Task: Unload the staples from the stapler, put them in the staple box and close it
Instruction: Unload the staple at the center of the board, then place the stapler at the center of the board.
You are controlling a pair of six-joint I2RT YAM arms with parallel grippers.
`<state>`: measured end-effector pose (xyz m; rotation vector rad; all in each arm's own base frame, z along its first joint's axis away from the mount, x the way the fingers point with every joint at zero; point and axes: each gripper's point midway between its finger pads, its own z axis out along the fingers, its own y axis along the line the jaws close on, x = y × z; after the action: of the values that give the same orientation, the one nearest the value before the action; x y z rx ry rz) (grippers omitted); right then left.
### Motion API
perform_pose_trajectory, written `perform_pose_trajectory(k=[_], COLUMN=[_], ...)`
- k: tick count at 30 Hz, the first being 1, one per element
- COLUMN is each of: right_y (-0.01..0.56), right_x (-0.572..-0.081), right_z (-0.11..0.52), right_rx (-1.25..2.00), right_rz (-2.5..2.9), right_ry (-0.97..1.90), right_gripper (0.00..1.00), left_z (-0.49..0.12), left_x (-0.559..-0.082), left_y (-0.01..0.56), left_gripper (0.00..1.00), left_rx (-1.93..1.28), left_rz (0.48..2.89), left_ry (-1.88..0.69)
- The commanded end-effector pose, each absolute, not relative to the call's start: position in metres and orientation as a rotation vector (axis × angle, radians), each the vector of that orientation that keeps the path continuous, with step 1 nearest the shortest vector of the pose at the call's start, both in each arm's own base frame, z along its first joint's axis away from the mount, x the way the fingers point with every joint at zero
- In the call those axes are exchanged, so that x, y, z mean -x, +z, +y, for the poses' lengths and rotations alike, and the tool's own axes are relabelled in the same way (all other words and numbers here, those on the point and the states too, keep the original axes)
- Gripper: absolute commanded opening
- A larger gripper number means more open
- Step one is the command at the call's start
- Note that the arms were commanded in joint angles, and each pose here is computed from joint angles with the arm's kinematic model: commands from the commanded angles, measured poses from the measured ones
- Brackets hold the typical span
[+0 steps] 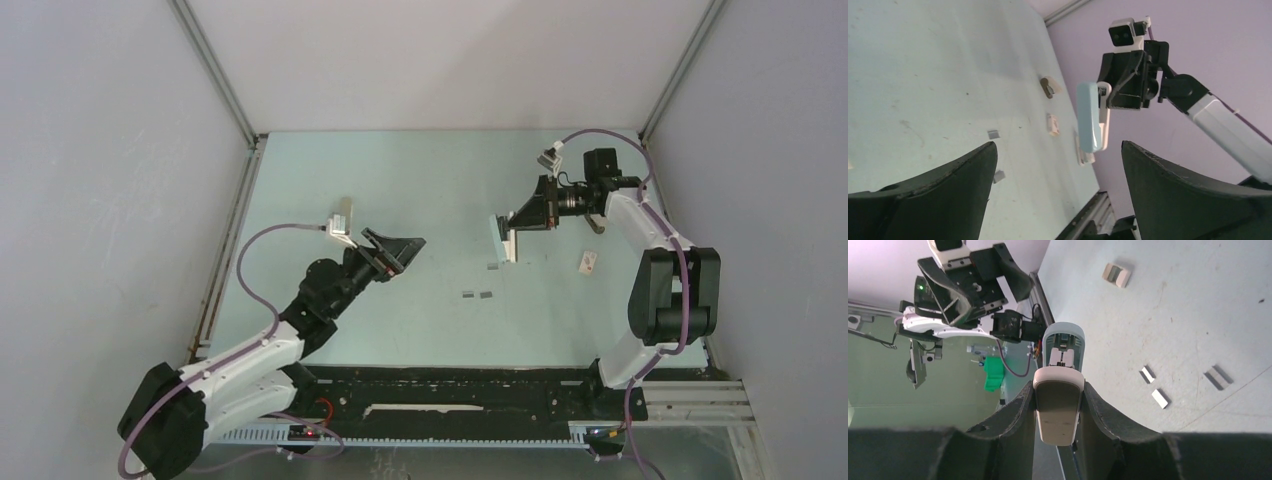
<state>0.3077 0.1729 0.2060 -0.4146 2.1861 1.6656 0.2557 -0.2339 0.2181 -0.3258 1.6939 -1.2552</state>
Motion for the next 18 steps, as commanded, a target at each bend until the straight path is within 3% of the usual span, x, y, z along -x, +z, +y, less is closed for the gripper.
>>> perform_pose_trajectory(k=[1, 11, 18], right_y=[0.231, 0.242, 0.244], right_x=[-0.325, -0.319, -0.320], right_z=[0.177, 0.185, 0.185], right_rx=[0.385, 0.316, 0.293], right_rz=[2.100, 2.055, 2.040], right_ry=[1.722, 1.802, 1.800], right_gripper=[0.00, 0.00, 0.00], left_z=[-0.243, -0.268, -0.282], left_x=[-0.252, -0.256, -0.259], left_y=[0.235, 0.255, 0.263], left_gripper=[0.99, 0.97, 0.98], left_rx=[0.363, 0.427, 0.409], left_rz=[1.613, 1.526, 1.520], left_ry=[-1.415, -1.688, -1.738])
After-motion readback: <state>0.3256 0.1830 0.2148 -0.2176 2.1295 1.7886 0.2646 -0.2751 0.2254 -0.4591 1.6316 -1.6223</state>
